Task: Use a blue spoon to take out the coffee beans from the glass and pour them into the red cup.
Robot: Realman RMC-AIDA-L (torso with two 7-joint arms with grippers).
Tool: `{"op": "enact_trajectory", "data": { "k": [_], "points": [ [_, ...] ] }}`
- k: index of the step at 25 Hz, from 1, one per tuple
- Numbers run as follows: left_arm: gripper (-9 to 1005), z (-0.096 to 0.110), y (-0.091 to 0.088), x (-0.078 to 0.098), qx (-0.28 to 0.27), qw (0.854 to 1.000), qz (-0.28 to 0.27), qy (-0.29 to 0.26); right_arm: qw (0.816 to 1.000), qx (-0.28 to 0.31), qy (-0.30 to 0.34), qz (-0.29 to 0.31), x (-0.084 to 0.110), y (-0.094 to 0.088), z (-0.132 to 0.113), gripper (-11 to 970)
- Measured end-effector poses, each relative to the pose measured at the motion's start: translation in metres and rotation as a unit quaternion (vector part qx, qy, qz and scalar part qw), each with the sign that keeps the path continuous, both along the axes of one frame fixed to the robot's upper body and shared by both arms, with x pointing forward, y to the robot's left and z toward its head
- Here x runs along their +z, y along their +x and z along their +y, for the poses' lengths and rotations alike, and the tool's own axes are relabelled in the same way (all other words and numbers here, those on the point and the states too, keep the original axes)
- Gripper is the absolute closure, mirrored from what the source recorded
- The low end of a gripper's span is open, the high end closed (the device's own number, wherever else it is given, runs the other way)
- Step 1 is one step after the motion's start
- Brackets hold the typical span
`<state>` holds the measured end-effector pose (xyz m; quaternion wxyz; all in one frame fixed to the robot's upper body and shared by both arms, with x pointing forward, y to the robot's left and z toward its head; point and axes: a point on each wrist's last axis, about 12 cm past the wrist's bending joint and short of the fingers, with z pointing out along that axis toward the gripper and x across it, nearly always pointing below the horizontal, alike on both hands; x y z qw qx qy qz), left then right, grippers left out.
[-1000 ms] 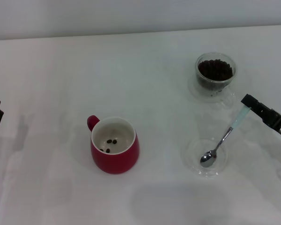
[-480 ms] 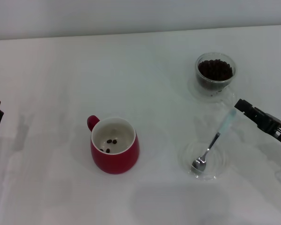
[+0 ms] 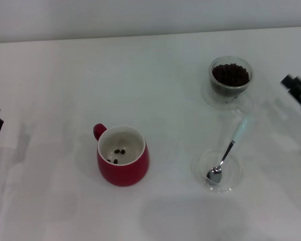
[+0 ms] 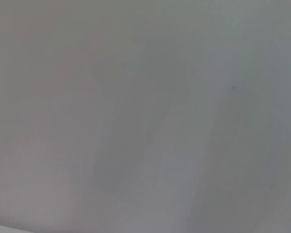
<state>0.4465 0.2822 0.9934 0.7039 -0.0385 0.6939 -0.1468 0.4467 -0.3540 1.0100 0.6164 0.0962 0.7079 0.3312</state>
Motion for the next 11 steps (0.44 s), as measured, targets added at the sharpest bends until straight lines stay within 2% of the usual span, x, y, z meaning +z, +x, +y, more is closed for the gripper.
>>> {"op": "enact_trajectory", "data": {
  "k": [2, 5, 11],
  "points": [
    [269, 0.000, 0.000, 0.000, 0.000, 1.000, 0.000, 0.000, 0.999, -0.019, -0.035, -0.024, 0.003, 0.006, -0.004, 507],
    [269, 0.000, 0.000, 0.000, 0.000, 1.000, 0.000, 0.001, 0.992, -0.047, -0.106, -0.048, 0.005, 0.015, -0.006, 507],
    [269, 0.001, 0.001, 0.000, 0.002, 1.000, 0.002, 0.002, 0.960, -0.096, -0.252, -0.076, 0.003, 0.035, -0.002, 507]
  ]
}}
